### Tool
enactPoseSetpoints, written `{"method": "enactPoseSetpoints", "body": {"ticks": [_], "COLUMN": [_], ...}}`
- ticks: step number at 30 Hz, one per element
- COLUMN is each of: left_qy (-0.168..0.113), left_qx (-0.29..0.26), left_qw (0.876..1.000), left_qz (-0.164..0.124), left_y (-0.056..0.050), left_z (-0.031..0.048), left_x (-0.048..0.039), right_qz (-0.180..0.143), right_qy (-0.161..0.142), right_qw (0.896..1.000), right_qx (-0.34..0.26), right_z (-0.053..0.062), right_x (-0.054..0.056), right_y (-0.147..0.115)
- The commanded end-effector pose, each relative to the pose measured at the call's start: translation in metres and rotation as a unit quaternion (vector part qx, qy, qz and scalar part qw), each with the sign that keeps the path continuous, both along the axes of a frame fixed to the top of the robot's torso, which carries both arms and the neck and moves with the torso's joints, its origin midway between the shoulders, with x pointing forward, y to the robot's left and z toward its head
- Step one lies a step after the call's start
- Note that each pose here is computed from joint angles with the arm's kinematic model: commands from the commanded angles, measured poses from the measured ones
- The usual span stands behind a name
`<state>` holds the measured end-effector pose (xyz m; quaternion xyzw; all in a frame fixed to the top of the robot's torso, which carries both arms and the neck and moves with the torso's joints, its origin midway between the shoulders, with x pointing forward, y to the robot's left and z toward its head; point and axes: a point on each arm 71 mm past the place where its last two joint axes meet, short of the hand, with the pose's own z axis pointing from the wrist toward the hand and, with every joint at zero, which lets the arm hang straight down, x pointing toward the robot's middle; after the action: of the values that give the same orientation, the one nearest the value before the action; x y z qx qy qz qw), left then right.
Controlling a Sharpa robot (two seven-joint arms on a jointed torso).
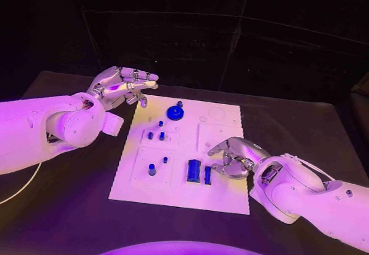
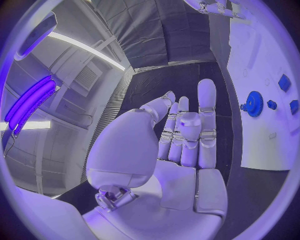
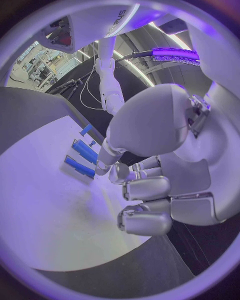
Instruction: Assemble the parts on the task board
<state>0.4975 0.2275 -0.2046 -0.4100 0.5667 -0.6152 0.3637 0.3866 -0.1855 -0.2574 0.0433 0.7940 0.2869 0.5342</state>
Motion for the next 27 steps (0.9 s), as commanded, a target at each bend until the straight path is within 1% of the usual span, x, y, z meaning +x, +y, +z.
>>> {"method": "enactPoseSetpoints", "body": {"ticks": [1, 7, 12, 19, 27], "left_qy": [-0.001, 0.000, 0.000, 0.000, 0.000], "left_qx": [-0.004, -0.004, -0.004, -0.004, -0.004], "left_qw": [1.000, 1.000, 1.000, 1.000, 1.000], "left_qz": [-0.004, -0.004, -0.004, -0.005, -0.005], "left_y": [-0.001, -0.001, -0.001, -0.001, -0.001], "left_z": [0.0012, 0.0012, 0.0012, 0.0011, 0.0010], "left_x": [0.0000, -0.0001, -0.0001, 0.0000, 0.0002], "right_qz": [0.001, 0.006, 0.001, -0.013, -0.013], "right_qy": [-0.016, -0.002, 0.004, 0.000, -0.011], "right_qw": [1.000, 1.000, 1.000, 0.999, 0.999], "right_qx": [0.013, -0.001, -0.017, -0.033, -0.047], "right_z": [0.003, -0.001, -0.004, -0.007, -0.009], "right_x": [0.001, 0.002, 0.004, 0.008, 0.013], "right_y": [0.001, 0.003, 0.003, 0.004, 0.005]}}
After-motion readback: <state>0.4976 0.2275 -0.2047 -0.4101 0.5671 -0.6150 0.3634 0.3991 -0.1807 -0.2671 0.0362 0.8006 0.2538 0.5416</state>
